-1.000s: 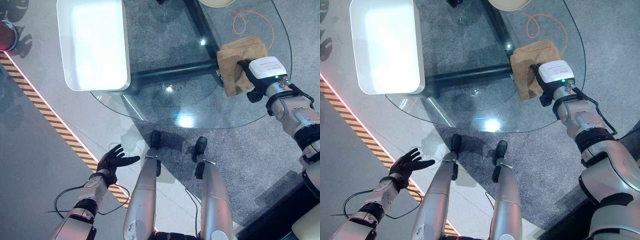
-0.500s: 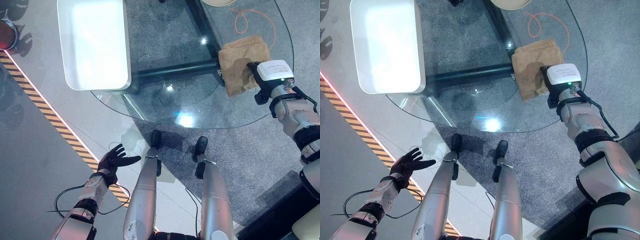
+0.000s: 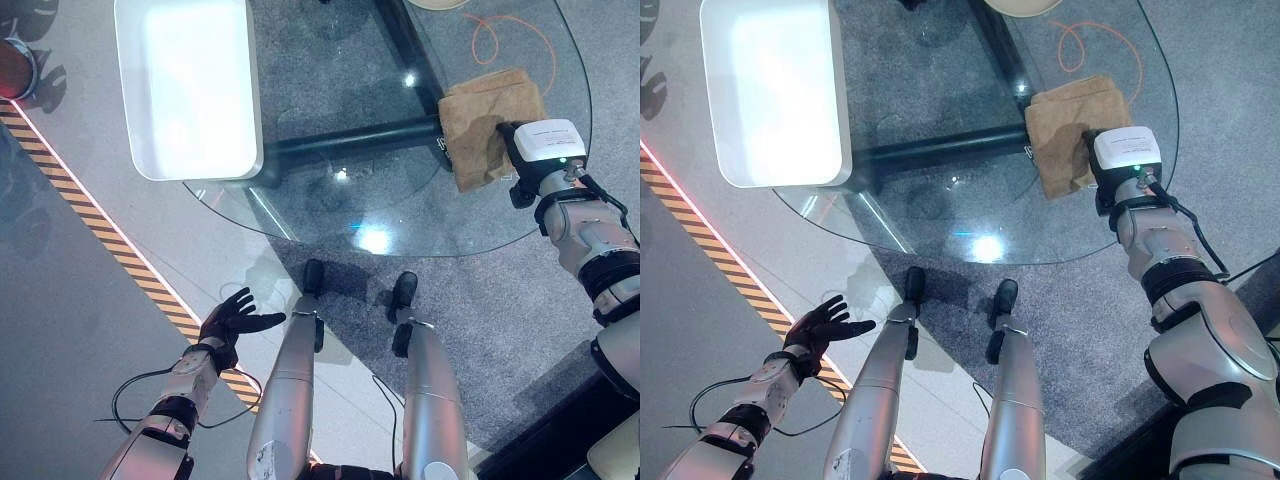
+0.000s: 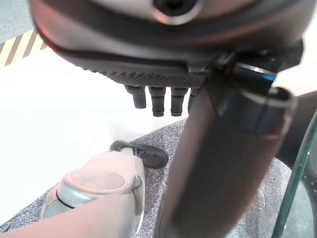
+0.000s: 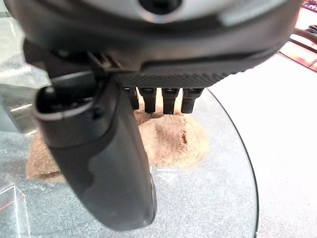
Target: Wipe the table with a cloth and put it in the basket.
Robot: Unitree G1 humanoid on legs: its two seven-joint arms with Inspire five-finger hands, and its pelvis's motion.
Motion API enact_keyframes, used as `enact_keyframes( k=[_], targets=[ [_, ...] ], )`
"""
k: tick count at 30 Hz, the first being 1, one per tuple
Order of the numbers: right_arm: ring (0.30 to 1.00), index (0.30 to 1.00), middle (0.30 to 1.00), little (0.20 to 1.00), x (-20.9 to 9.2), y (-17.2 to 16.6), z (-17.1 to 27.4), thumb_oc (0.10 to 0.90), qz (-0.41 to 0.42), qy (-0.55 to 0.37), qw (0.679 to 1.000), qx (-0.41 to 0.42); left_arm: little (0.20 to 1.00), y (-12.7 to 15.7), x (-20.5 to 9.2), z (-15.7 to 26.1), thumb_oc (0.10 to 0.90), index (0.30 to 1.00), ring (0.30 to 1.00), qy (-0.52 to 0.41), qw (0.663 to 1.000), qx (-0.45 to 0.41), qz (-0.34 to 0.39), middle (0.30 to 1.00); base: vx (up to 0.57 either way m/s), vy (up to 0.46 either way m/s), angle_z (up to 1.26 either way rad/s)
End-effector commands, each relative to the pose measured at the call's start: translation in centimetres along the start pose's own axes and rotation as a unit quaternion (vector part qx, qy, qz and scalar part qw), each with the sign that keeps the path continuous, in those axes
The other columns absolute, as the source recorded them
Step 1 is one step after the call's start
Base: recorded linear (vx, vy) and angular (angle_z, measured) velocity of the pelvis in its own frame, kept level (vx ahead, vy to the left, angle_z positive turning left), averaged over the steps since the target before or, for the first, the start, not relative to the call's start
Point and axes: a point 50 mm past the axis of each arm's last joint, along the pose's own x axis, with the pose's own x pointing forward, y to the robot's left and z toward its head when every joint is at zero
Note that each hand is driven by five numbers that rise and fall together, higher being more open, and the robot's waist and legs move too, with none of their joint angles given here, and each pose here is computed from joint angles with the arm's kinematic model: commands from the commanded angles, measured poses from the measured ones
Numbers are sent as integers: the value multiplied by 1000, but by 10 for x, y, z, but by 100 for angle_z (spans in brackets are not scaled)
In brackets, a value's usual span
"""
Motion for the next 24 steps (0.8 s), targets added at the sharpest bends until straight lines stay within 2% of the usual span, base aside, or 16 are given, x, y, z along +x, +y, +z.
enact_keyframes(
  k=[1, 10, 11, 12, 13, 14, 15, 24],
  targets=[
    [900, 900, 900, 900, 7, -46, -35, 800, -85, 74, 994, -15, 900, 16, -8, -12, 800, 900, 900, 11, 999, -5, 30, 900, 0, 0, 0],
    [900, 900, 900, 900, 8, -51, -36, 800, -102, 93, 990, -8, 900, 14, -7, -9, 800, 900, 900, 8, 1000, -7, 28, 900, 0, 0, 0],
    [832, 832, 832, 820, 8, -51, -35, 720, -103, 94, 990, -7, 900, 13, -7, -9, 800, 900, 900, 8, 1000, -7, 28, 900, 0, 0, 0],
    [716, 716, 716, 686, 9, -52, -35, 586, -103, 95, 990, -7, 900, 13, -7, -10, 800, 900, 900, 8, 1000, -7, 27, 900, 0, 0, 0],
    [540, 540, 540, 480, 9, -52, -35, 380, -103, 95, 990, -7, 900, 13, -7, -10, 800, 900, 900, 8, 1000, -8, 27, 900, 0, 0, 0],
    [467, 467, 467, 395, 9, -53, -35, 295, -103, 96, 990, -7, 900, 12, -7, -9, 800, 900, 900, 8, 1000, -8, 27, 900, 0, 0, 0],
    [300, 300, 300, 200, 9, -53, -36, 100, -104, 97, 990, -8, 900, 12, -6, -9, 800, 900, 900, 8, 1000, -8, 26, 900, 0, 0, 0],
    [300, 300, 300, 200, 10, -57, -37, 100, -109, 107, 988, -5, 900, 12, -6, -9, 800, 900, 900, 7, 1000, -8, 26, 900, 0, 0, 0]
  ],
)
